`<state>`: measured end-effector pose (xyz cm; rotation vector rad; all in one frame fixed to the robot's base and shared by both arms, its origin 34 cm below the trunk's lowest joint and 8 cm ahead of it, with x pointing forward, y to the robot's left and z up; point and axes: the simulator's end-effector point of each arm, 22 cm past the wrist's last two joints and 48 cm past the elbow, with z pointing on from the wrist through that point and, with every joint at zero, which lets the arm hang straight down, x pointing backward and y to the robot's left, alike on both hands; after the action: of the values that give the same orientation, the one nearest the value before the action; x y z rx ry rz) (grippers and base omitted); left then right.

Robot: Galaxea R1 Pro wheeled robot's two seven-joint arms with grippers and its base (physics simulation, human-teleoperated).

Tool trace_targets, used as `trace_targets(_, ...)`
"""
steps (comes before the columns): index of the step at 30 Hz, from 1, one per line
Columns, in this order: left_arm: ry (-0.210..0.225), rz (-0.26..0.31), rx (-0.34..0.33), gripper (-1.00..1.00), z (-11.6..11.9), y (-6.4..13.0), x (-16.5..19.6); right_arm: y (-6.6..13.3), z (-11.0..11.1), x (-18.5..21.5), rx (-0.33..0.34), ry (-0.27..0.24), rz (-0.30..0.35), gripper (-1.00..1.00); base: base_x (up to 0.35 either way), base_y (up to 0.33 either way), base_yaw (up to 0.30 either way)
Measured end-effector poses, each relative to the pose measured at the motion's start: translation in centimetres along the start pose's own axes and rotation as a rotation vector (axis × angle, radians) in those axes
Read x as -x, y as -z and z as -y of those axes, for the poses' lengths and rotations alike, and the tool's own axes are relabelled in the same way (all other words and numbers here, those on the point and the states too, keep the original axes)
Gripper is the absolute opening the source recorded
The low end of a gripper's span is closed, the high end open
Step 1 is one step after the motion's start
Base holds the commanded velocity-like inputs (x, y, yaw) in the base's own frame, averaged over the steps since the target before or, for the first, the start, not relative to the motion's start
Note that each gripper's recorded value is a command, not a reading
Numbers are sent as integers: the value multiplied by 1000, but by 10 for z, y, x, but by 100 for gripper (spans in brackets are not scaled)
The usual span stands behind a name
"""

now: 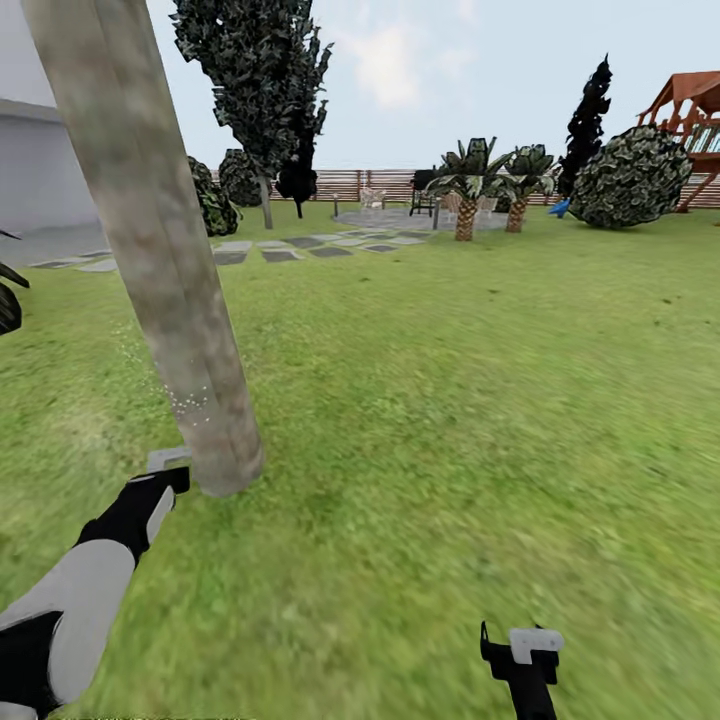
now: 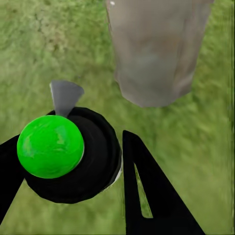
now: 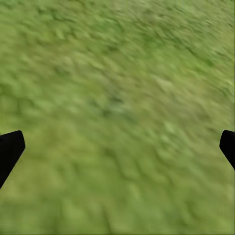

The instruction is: In the garden, pick up the pesticide atomizer on the floor and spray pesticide onto both trees until each tree trunk is fully covered.

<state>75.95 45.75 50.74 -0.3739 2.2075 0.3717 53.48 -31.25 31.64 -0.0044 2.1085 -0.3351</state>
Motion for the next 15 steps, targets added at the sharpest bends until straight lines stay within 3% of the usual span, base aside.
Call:
trace_targets(3, -18, 71, -27, -100, 23, 11, 60, 0, 0, 0, 1, 1, 1, 100, 0, 0, 12)
trace_targets(6, -14, 82, -36, -100, 29, 20, 104, 0, 0, 0, 1, 1, 0, 100, 0, 0, 1)
trace_targets(9, -19, 97, 17, -100, -10, 19, 129, 0, 0, 0, 0, 0, 0, 100, 0, 0, 0)
trace_targets(11, -13, 96, 20, -100, -14, 18, 129, 0, 0, 0, 0, 0, 0, 100, 0, 0, 0)
trace_targets(15, -36, 111, -101, -100, 61, 32, 138, 0, 0, 0, 0, 0, 0, 100, 0, 0, 0)
